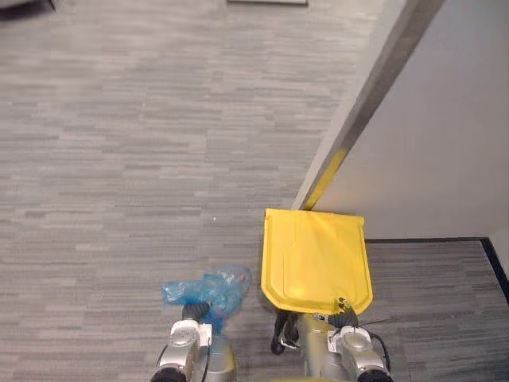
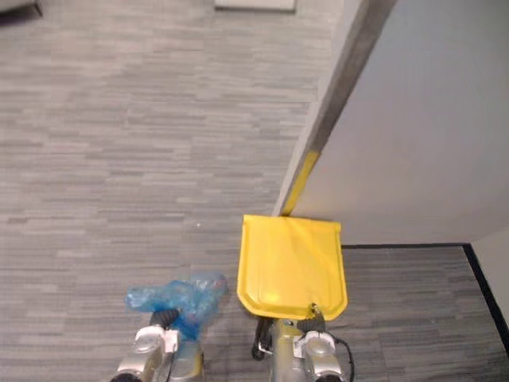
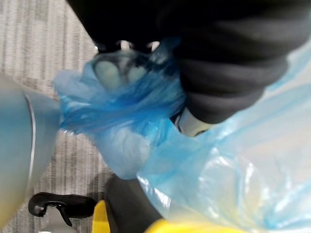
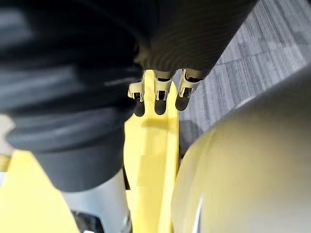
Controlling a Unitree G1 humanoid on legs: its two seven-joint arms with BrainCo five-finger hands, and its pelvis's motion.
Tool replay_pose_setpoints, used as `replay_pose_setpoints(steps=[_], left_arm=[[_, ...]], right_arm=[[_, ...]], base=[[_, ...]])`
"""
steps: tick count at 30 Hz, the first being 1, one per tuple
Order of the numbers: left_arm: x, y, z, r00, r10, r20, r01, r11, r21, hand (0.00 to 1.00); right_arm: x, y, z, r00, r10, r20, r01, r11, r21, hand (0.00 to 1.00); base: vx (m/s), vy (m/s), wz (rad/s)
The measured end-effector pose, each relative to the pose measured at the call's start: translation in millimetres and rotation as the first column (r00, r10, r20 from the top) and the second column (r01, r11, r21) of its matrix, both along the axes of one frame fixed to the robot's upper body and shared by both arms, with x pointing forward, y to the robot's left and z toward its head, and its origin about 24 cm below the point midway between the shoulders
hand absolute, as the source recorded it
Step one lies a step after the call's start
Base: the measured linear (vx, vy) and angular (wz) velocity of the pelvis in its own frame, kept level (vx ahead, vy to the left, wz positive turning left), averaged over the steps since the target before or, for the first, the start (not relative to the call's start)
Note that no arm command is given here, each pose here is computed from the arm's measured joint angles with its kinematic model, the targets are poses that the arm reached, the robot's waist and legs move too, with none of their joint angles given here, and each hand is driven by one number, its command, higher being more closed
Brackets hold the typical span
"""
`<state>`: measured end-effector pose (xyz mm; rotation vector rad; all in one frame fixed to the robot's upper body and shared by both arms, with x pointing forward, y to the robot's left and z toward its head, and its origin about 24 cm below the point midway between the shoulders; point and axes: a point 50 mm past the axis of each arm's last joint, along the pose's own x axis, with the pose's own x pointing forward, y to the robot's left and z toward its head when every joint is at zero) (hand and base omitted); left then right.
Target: Gather rubbish on tea table into small bin, then transfer packed bag to large trash can.
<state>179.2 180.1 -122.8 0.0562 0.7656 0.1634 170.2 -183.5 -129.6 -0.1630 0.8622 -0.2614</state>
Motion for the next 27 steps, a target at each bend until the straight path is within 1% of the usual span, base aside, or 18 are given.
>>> replay_pose_setpoints(steps=[3, 5, 8, 11, 14, 15, 17, 18, 21, 23, 27], left_arm=[[1.1, -0.2, 0.1, 1.0, -0.003, 0.0, 0.003, 1.0, 0.001, 1.0], [-6.8, 0.6, -4.2, 1.0, 0.003, -0.025, -0.003, 1.0, 0.0, 1.0], [-18.5, 4.8, -8.9, 0.998, 0.011, -0.058, -0.011, 1.0, 0.009, 1.0], [-17.1, 6.6, -8.1, 0.998, 0.024, -0.054, -0.024, 1.0, 0.007, 1.0], [-22.8, -8.3, -12.2, 0.997, 0.033, -0.073, -0.036, 0.999, -0.041, 1.0], [-23.1, -13.0, -13.1, 0.997, 0.017, -0.08, -0.021, 0.999, -0.048, 1.0], [-23.3, -18.3, -13.9, 0.996, -0.02, -0.086, 0.015, 0.998, -0.058, 1.0], [-23.1, -16.2, -13.6, 0.996, -0.019, -0.083, 0.014, 0.998, -0.059, 1.0], [-23.5, -10.6, -13.4, 0.996, -0.018, -0.084, 0.014, 0.999, -0.046, 1.0], [-29.9, -5.8, -15.5, 0.995, -0.012, -0.102, 0.009, 0.999, -0.035, 1.0], [-30.5, -5.6, -14.9, 0.995, -0.012, -0.097, 0.009, 0.999, -0.035, 1.0]], right_arm=[[-3.7, -0.5, -1.8, 1.0, 0.013, -0.013, -0.013, 1.0, -0.005, 0.0], [-6.0, 0.5, -2.7, 1.0, 0.013, -0.019, -0.013, 1.0, 0.001, 0.0], [-27.3, 4.4, -11.9, 0.997, 0.002, -0.076, -0.001, 1.0, 0.02, 0.0], [-39.1, 6.7, -18.1, 0.992, 0.001, -0.123, 0.003, 0.999, 0.035, 0.0], [-39.0, -6.0, -17.5, 0.992, -0.006, -0.13, 0.006, 1.0, 0.005, 0.0], [-36.1, -10.0, -17.4, 0.991, -0.001, -0.135, 0.0, 1.0, -0.005, 0.0], [-50.4, -15.7, -22.2, 0.983, -0.012, -0.181, 0.009, 1.0, -0.016, 0.0], [-52.6, -17.4, -23.0, 0.982, -0.027, -0.187, 0.025, 1.0, -0.016, 0.0], [-53.4, -17.8, -23.2, 0.982, -0.03, -0.189, 0.026, 0.999, -0.02, 0.0], [-52.2, -16.2, -23.0, 0.982, -0.032, -0.186, 0.029, 0.999, -0.021, 0.0], [-44.8, -13.3, -21.2, 0.985, -0.029, -0.168, 0.027, 1.0, -0.016, 0.0]], base=[[-0.22, -0.004, -0.27], [-0.31, -0.031, -0.26], [-0.21, -0.127, 0.04], [-0.16, -0.271, -0.12], [-0.06, -0.113, -0.52], [-0.11, -0.076, -0.18], [-0.11, -0.072, 0.39], [-0.08, -0.019, 0.66], [-0.09, 0.027, 0.58], [-0.09, 0.097, 0.53], [-0.11, 0.186, 0.25]])
